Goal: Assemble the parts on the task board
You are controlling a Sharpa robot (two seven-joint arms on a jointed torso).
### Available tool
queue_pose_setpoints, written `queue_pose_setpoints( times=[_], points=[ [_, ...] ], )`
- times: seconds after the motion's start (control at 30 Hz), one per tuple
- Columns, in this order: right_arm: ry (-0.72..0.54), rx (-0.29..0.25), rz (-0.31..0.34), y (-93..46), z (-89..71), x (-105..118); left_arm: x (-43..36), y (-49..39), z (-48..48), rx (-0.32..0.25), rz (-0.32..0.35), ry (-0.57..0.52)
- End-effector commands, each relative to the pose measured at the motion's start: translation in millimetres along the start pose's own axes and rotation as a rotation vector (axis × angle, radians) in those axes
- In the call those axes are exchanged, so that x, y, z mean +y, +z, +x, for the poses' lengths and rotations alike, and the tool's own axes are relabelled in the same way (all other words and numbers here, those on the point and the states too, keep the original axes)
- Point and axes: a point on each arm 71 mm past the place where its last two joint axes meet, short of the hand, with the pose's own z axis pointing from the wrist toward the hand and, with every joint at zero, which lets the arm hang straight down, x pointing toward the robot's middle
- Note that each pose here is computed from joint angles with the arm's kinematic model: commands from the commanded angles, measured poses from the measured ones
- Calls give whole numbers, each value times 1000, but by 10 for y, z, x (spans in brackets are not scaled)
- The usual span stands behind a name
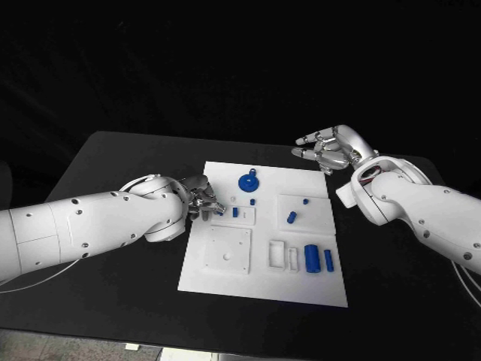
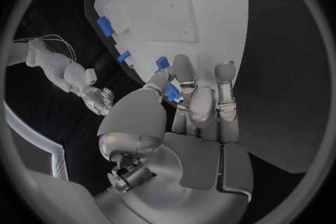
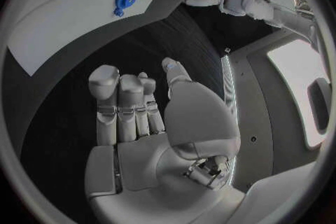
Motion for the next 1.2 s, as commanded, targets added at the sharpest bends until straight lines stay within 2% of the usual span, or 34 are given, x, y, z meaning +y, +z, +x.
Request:
queue_pose_setpoints(
  times=[0.03,0.4,1.2],
  points=[
    [1,13,-8,-2,11,5,80,3,95,52,-46,31],
    [1,13,-8,-4,10,3,86,1,95,55,-48,38],
    [1,14,-7,-3,18,-1,39,3,144,100,-42,66]
  ],
)
